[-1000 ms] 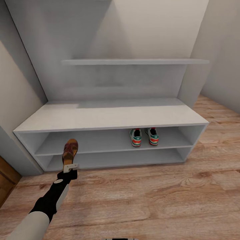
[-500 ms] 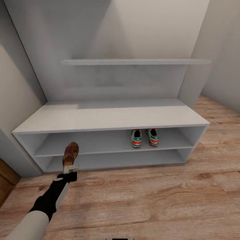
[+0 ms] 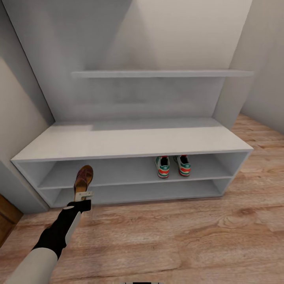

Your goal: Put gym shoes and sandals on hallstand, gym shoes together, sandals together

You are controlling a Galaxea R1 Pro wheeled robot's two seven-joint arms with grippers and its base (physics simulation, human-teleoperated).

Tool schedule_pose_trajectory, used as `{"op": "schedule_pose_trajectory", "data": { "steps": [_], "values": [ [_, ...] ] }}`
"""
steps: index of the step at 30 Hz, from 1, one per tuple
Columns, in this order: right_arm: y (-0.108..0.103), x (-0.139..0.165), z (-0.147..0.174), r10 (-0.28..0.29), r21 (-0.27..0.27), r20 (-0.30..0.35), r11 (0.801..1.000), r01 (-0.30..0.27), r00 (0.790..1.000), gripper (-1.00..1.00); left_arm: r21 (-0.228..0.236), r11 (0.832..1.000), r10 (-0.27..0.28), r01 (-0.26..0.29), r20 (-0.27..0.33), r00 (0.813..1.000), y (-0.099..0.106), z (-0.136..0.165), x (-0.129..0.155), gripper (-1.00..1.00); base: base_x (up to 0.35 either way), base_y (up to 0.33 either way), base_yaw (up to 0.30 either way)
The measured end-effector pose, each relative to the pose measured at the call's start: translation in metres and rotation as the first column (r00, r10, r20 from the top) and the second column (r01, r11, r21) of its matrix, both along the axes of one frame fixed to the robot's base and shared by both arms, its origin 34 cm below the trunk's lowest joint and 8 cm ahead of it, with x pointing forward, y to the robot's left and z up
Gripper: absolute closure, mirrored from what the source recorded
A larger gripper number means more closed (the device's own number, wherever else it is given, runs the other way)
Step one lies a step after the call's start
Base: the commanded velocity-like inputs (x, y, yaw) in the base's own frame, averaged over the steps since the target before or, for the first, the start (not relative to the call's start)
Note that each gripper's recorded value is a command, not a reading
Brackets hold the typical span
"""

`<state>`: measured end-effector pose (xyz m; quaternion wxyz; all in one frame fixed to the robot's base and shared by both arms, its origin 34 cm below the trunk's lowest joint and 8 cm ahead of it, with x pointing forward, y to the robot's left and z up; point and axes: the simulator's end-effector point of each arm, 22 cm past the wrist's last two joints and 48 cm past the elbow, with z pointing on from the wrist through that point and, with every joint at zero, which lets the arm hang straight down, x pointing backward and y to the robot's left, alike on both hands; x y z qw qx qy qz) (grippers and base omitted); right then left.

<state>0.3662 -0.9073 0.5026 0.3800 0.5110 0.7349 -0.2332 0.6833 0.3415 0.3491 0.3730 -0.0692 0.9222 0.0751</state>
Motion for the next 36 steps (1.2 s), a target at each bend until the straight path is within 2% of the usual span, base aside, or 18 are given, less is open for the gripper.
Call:
{"op": "schedule_pose_trajectory", "data": {
  "steps": [10, 20, 28, 36],
  "values": [
    [0.0000, 0.0001, 0.0000, 0.000, 0.000, 0.000, 1.000, 0.000, 1.000, 1.00, 0.001, 1.000, 0.000, 0.000, 0.001, 1.000, 0.0007, 0.0003, 0.0003, 1.00, 0.053, 0.013, 0.000],
    [0.0000, 0.0000, 0.0001, 0.000, 0.000, 0.000, 1.000, 0.000, 1.000, 1.00, -0.002, 1.000, 0.000, 0.000, 0.000, 1.000, -0.0004, -0.0002, -0.0001, 1.00, 0.287, 0.054, 0.000],
    [0.0000, 0.0001, 0.0000, 0.000, 0.000, 0.000, 1.000, 0.000, 1.000, 1.00, -0.002, 1.000, 0.000, 0.000, 0.001, 1.000, -0.0005, 0.0000, 0.0002, 1.00, 0.057, 0.005, 0.000],
    [0.0000, 0.0000, 0.0001, 0.000, 0.000, 0.000, 1.000, 0.000, 1.000, 1.00, -0.002, 1.000, 0.000, 0.000, 0.001, 1.000, -0.0004, 0.0003, 0.0002, 1.00, 0.260, 0.092, 0.000]
  ]
}}
